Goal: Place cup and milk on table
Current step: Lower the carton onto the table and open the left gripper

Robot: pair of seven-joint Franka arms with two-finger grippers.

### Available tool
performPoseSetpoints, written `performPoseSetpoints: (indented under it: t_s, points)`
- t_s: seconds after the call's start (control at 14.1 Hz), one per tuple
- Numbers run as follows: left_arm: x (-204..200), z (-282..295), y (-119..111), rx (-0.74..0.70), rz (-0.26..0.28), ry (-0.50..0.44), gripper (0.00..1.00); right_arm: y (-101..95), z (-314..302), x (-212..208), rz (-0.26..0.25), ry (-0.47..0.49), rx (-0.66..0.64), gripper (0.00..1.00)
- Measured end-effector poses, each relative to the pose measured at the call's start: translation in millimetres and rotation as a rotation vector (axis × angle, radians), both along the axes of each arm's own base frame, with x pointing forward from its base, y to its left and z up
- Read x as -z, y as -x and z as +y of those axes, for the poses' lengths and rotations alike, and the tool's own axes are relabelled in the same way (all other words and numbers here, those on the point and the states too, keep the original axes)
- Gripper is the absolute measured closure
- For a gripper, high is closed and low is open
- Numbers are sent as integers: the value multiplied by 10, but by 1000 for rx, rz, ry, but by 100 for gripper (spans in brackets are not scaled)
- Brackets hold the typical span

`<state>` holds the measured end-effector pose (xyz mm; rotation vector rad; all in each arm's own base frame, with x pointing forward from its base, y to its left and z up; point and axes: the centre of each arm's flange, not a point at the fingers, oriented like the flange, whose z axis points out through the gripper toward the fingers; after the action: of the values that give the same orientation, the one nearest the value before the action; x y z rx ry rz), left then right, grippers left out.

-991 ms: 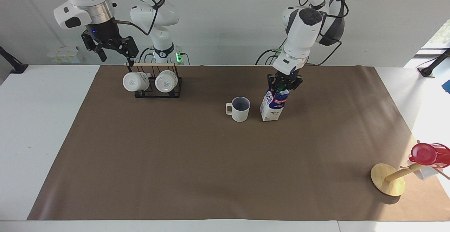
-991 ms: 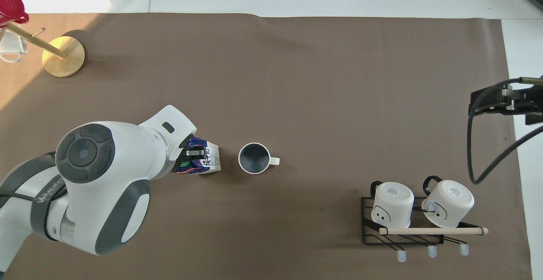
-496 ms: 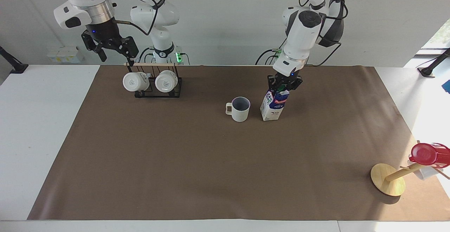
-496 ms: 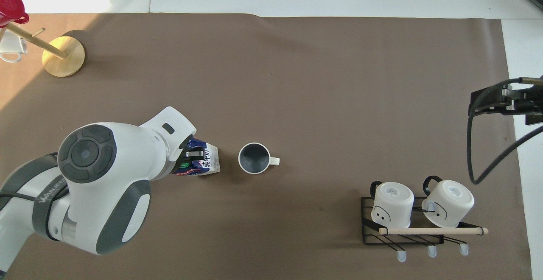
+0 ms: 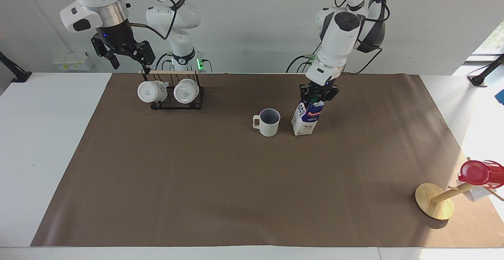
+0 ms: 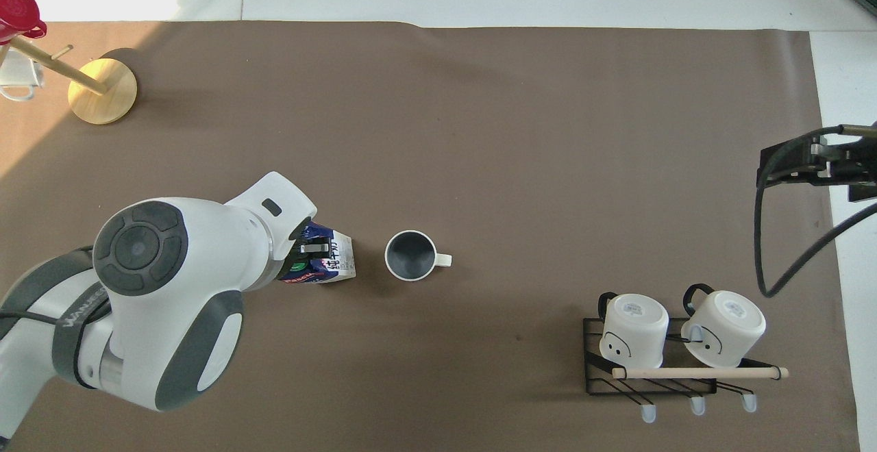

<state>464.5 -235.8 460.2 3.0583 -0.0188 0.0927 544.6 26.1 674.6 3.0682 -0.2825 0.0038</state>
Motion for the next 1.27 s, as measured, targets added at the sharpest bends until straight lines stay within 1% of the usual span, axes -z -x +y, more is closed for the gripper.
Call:
performPoseSetpoints:
  t_s: [0.42,0.5,0.57,0.71,0.78,0.85,0.92,1.13,1.27]
  points:
    - [50,16,-18,-6,7,0,49,0,0,0,0,0,0,0]
    - [57,15,-21,-6,8,0,44,0,0,-1,0,0,0,0]
    - [57,15,-21,-6,7,0,44,0,0,-1,0,0,0,0]
    - [57,14,-21,-6,7,0,27,1,0,-1,0,0,0,0]
    - [57,12,-21,-6,7,0,17,1,0,-1,0,0,0,0]
    - [57,9,-19,-5,7,0,4,1,-1,-1,0,0,0,0]
    - [56,5,-18,-4,7,0,0,1,-1,-1,0,0,0,0]
    - [17,-3,-28,-4,3,2,0,1,-1,-1,0,0,0,0]
    - [-150,-14,-54,-2,10,1,0,1,-1,-1,0,0,0,0]
